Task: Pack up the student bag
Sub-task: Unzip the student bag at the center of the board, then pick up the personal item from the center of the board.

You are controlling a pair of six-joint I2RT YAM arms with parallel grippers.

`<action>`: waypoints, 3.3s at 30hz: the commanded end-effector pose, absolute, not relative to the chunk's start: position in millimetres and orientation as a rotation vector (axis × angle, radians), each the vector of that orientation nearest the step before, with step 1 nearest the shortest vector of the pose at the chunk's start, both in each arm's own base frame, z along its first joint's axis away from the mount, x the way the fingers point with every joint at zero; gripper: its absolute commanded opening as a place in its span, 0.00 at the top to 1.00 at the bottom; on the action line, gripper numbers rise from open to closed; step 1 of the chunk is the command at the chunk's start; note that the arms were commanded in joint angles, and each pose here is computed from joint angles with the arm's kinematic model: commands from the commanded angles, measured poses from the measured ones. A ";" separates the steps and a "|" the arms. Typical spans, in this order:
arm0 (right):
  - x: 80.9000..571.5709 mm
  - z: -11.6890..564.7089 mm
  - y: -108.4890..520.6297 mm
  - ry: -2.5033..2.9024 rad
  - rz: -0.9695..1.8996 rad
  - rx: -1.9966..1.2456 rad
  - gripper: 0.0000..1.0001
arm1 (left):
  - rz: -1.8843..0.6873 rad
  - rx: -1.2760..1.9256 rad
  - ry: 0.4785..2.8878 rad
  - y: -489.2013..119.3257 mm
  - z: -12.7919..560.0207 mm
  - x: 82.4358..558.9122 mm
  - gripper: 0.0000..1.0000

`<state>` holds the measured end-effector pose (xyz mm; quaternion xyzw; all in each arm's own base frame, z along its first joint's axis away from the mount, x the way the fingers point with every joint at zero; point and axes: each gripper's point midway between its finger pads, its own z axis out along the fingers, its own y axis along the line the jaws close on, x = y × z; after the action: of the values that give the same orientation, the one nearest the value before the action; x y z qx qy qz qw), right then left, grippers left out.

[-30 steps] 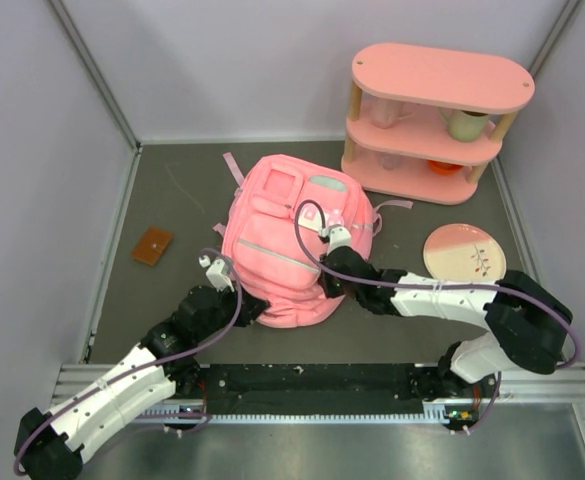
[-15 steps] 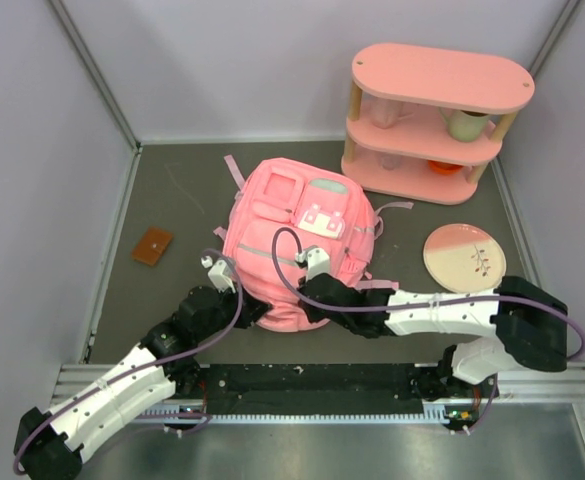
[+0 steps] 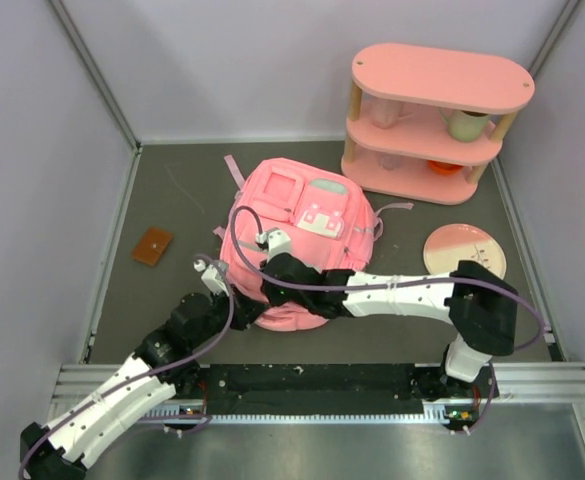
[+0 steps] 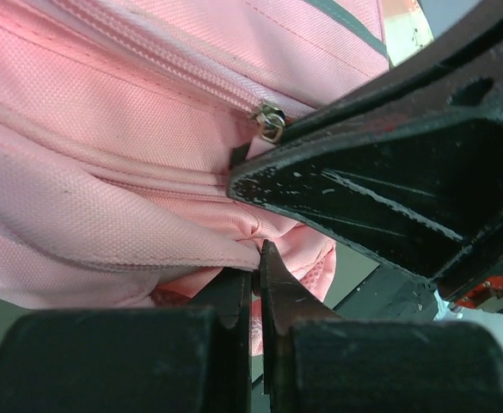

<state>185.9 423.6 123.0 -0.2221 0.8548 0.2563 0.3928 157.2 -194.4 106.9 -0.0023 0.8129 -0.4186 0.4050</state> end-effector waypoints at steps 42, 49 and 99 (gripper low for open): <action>258.3 250.2 401.3 2.099 0.839 -0.355 0.32 | -0.242 -0.266 1.868 -73.8 252.1 221.9 0.01; 284.1 287.8 418.7 2.028 0.908 -0.453 0.30 | -0.276 -0.481 1.882 -38.9 245.5 289.3 0.01; 378.0 203.8 484.4 2.138 1.276 -0.681 0.27 | -0.108 -1.206 1.941 163.8 61.8 370.4 0.13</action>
<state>367.2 492.6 156.2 -0.2614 0.8214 0.4504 0.2326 349.8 152.0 50.7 -0.4989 0.7753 -0.0415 0.3851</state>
